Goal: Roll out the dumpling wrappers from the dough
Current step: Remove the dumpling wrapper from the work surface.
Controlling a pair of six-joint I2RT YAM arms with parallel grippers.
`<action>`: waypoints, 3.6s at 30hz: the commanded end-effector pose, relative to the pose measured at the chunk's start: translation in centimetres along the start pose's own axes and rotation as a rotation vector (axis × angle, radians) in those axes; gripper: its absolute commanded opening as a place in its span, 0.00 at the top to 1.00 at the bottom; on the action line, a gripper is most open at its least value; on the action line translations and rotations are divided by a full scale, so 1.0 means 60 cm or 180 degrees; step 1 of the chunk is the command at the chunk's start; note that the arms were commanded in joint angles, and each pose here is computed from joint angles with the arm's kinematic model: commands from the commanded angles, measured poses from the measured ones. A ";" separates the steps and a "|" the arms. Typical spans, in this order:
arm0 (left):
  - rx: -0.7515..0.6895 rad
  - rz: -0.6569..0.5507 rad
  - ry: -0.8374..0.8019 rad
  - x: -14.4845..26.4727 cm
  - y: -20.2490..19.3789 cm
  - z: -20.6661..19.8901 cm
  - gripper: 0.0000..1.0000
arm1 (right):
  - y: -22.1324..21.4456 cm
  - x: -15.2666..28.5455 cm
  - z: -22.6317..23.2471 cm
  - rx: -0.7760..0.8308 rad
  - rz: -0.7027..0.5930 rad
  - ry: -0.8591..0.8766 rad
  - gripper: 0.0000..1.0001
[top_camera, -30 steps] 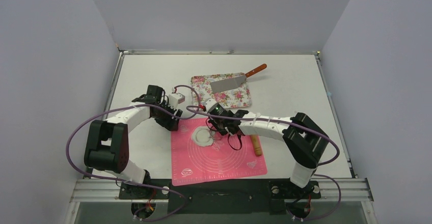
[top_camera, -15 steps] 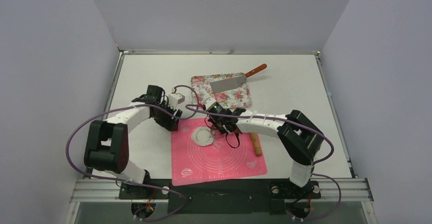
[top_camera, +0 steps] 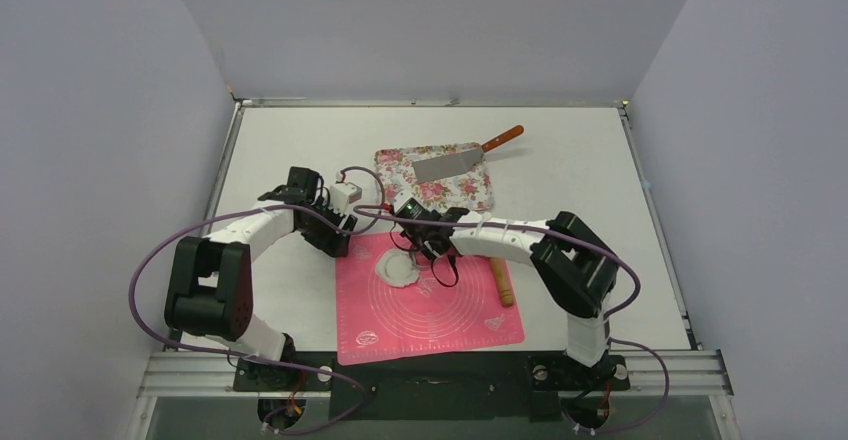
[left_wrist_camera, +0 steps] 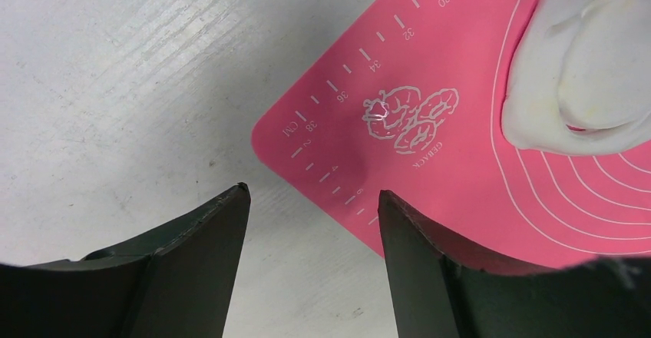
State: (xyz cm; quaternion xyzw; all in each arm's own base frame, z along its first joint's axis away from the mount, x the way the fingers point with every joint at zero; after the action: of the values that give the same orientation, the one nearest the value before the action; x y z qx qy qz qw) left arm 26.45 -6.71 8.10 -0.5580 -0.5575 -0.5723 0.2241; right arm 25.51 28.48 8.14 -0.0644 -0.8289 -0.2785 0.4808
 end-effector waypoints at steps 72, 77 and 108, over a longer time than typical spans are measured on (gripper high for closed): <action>-0.0257 -0.0473 -0.0100 0.077 0.051 -0.017 0.38 | 0.077 0.071 -0.403 -0.2173 -0.1094 -0.0785 0.13; -0.0264 -0.0473 -0.0092 0.077 0.049 -0.017 0.38 | -0.009 0.051 -0.497 -0.3217 -0.1331 -0.0901 0.11; -0.0234 -0.0480 -0.0121 0.078 0.056 -0.018 0.39 | -0.034 -0.128 -0.570 -0.5201 -0.2747 -0.0453 0.68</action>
State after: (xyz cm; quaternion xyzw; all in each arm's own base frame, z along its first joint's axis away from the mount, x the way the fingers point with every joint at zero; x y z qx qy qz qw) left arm 26.57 -6.29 12.21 -0.5403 -0.5698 -0.5927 0.1792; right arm 53.18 9.07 10.10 -0.1613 -0.3580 -0.9141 0.1012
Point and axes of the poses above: each gripper's point midway between its finger pads, its own x axis back along the fingers, its own z axis along the line the jaws close on, y = z × x, the point moved 6 cm from there along x, back along the fingers, and after that the axes turned 14 degrees about x, right-handed, at the moved point
